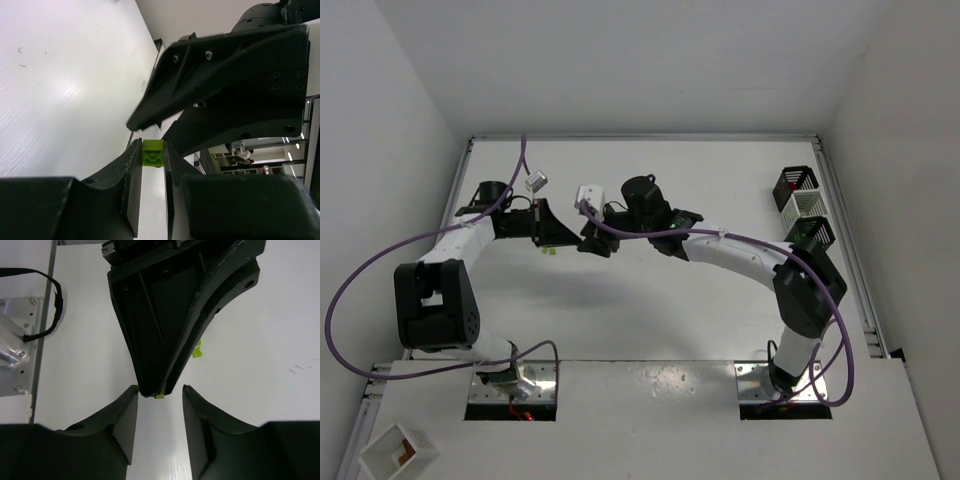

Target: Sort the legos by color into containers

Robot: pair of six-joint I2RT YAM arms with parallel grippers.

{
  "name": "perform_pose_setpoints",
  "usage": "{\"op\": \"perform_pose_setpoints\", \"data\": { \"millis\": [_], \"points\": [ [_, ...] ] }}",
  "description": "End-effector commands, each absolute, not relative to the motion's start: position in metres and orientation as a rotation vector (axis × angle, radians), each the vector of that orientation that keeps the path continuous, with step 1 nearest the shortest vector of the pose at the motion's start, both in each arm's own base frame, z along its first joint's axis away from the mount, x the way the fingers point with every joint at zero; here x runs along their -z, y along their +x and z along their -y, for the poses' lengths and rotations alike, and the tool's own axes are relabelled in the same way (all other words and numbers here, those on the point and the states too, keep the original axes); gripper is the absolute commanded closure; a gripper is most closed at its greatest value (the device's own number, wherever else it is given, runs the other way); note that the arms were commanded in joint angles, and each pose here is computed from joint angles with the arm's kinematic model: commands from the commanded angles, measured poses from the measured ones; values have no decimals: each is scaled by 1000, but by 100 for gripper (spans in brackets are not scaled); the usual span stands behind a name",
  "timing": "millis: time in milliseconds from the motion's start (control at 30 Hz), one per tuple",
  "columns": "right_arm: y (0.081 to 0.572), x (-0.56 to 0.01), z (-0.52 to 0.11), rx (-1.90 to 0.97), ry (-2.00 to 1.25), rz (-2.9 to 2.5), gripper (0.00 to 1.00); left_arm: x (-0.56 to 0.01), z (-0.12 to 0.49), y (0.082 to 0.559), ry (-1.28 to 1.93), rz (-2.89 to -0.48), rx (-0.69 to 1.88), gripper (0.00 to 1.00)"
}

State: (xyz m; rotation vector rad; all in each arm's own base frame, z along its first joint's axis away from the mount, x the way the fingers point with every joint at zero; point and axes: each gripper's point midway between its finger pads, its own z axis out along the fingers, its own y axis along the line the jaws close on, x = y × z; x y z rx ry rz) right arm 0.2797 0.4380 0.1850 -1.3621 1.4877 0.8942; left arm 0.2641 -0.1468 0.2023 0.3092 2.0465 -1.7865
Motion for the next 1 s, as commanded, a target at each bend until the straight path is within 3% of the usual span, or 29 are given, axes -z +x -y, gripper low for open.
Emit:
{"op": "perform_pose_setpoints", "data": {
  "millis": [0, 167, 267, 367, 400, 500, 567, 600, 633, 800, 933, 967],
  "points": [
    [287, -217, -454, -902, -1327, -1382, 61, -235, 148, 257, 422, -1873, 1893, 95],
    [283, -217, -456, -908, -1334, -1377, 76, -235, 148, 257, 422, -1873, 1893, 95],
    [283, -219, -457, -908, -1330, -1367, 87, -235, 148, 257, 422, -1873, 1893, 88],
    [282, -219, -455, -908, -1330, -1367, 97, -239, 149, 255, 448, -1858, 1874, 72],
    [284, -219, -455, -898, -1324, -1372, 99, -241, 149, 254, 464, -1848, 1863, 60],
    [278, -217, -446, -890, -1322, -1384, 100, -241, 146, 254, 453, -1856, 1839, 40],
    [273, -216, -437, -880, -1318, -1395, 100, -240, 143, 253, 460, -1859, 1784, 33],
    [272, -215, -434, -872, -1313, -1400, 100, -240, 140, 255, 446, -1858, 1775, 18],
    [273, -209, -426, -865, -1310, -1419, 100, -239, 136, 255, 430, -1865, 1751, 12],
    [271, -196, -389, -772, -1298, -1524, 100, -240, 120, 264, 410, -1891, 1580, 2],
    [299, -173, -331, -569, -1181, -1753, 100, -235, 109, 276, 346, -2005, 1309, 1],
    [303, -169, -318, -542, -1155, -1803, 100, -227, 95, 294, 305, -2033, 1122, 1]
  ]
}}
